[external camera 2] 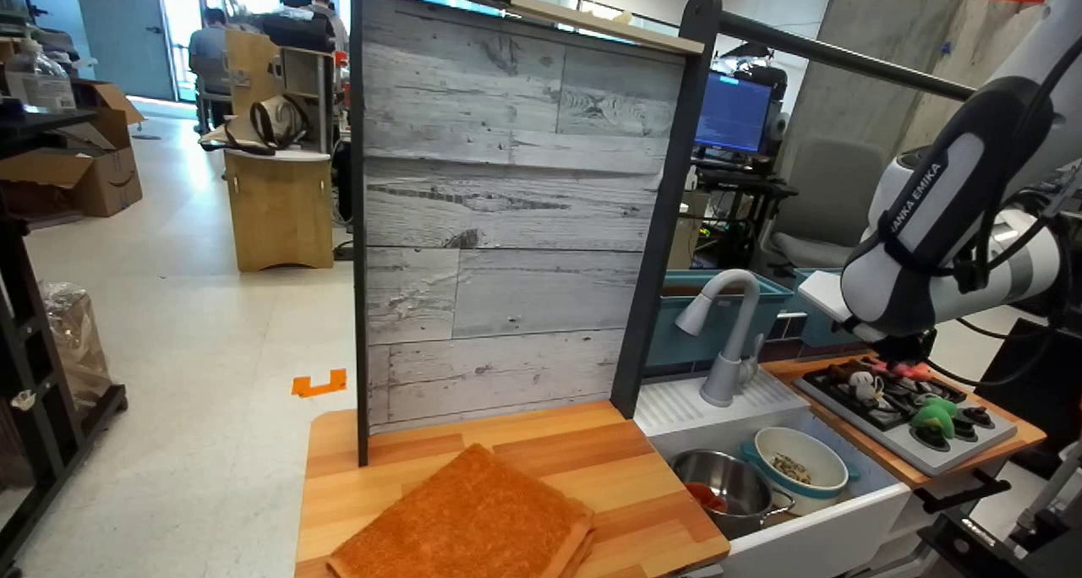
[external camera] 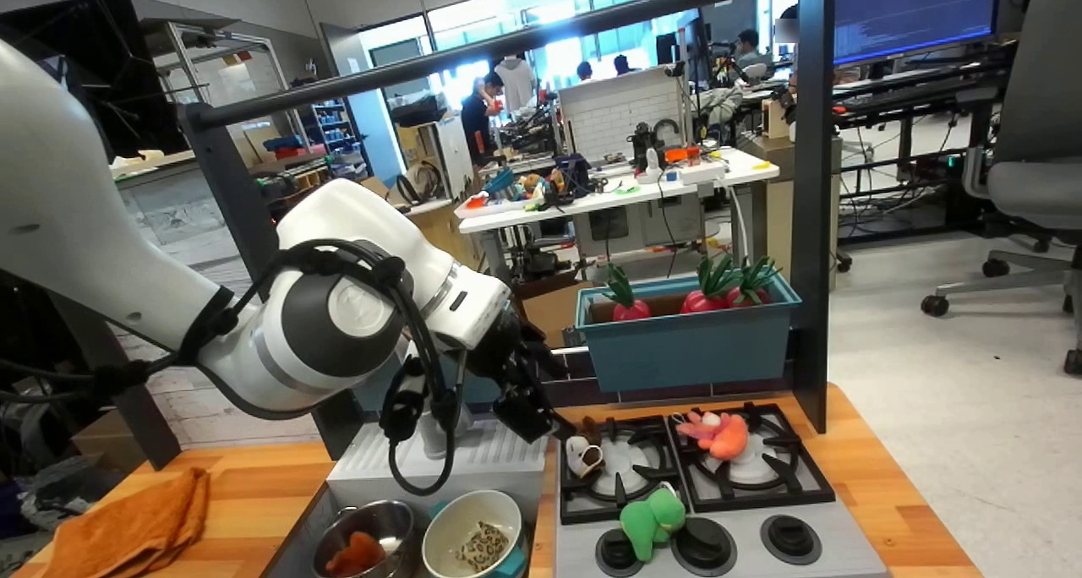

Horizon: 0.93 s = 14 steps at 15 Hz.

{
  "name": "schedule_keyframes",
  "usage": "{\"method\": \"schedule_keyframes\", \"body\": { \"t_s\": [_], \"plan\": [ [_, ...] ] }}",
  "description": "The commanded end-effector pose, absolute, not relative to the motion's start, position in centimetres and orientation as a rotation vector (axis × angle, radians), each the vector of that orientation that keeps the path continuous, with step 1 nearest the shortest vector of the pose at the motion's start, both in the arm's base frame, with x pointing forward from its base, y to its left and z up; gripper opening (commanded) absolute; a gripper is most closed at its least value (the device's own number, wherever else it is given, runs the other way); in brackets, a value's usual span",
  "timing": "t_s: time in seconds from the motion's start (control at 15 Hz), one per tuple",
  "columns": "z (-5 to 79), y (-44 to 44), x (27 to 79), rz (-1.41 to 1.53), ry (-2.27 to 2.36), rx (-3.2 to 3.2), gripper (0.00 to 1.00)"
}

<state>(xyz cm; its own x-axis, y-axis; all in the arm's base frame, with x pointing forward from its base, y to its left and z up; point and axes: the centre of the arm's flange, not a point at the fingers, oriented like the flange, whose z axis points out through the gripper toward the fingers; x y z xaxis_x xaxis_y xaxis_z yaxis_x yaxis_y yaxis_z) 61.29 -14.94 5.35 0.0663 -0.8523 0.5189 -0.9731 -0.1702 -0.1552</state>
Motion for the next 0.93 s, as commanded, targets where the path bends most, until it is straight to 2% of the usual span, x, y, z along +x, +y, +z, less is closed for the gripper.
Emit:
{"method": "schedule_keyframes", "body": {
  "t_s": [0.0,0.4,0.47,0.53,0.87],
  "plan": [
    [3.3,-15.5,64.4,0.714,-1.852,2.089,1.0],
    [-2.1,-15.4,66.8,0.601,-1.805,2.122,1.0],
    [-2.9,-15.3,66.9,0.583,-1.798,2.131,0.9],
    [-3.3,-15.4,66.9,0.573,-1.793,2.136,0.74],
    [-2.8,-15.5,67.3,0.588,-1.782,2.162,0.36]
  ]
}}
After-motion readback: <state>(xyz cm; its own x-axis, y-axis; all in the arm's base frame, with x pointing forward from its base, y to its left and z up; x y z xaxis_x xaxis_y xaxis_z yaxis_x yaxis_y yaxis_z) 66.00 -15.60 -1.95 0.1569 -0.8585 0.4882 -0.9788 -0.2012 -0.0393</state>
